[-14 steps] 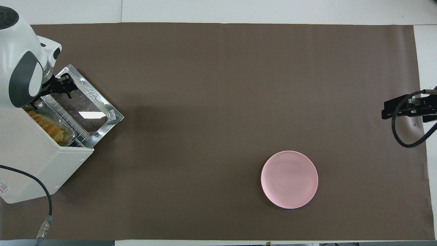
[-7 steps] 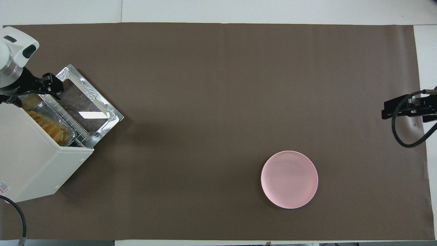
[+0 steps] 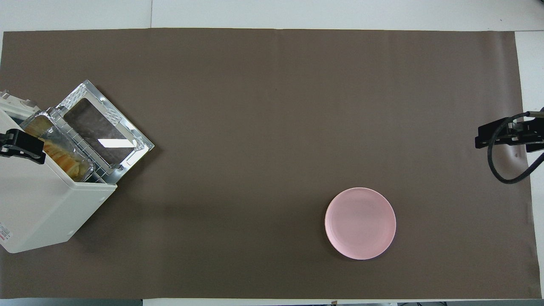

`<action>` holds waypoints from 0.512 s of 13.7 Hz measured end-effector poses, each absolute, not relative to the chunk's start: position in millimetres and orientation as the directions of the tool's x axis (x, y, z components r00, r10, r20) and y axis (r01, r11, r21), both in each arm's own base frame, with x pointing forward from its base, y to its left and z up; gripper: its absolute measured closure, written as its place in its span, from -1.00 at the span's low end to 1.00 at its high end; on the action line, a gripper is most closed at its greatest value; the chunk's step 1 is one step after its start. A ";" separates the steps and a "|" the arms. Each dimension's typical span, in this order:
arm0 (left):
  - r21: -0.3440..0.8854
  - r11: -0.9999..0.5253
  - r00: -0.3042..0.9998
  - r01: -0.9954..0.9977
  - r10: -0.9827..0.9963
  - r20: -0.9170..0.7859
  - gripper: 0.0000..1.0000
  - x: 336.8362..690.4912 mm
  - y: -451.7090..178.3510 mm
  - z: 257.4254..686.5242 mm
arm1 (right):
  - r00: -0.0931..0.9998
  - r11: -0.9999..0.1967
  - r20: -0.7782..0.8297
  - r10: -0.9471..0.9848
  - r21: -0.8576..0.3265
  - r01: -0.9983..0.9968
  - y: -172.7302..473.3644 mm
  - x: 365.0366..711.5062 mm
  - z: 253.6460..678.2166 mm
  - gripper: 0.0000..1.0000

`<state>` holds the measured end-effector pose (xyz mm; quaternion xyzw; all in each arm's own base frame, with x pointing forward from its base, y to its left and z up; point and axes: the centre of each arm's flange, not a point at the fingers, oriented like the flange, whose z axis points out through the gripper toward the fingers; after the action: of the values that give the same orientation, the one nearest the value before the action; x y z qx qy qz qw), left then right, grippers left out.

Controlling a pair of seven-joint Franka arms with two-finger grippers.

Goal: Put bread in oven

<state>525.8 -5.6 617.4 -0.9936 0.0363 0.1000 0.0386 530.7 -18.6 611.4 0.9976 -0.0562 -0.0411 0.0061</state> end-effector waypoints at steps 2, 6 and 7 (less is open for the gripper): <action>-0.060 -0.994 0.979 -0.094 -0.081 -0.187 -1.00 524.9 -13.9 620.6 | 0.990 -0.994 -0.081 -0.113 0.017 -0.112 -18.6 530.7 611.5 -1.00; -0.028 -0.995 0.984 -0.094 -0.089 -0.151 -1.00 533.3 -18.0 617.5 | 0.990 -0.994 -0.081 -0.113 0.017 -0.112 -18.6 530.7 611.4 -1.00; -0.024 -0.995 0.983 -0.101 -0.096 -0.153 -1.00 533.3 -22.3 616.7 | 0.990 -0.994 -0.081 -0.113 0.017 -0.112 -18.6 530.7 611.4 -1.00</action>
<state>533.3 -22.3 616.7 -0.9957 0.0496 0.0762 0.0160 530.7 -18.6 611.4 0.9976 -0.0562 -0.0411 0.0061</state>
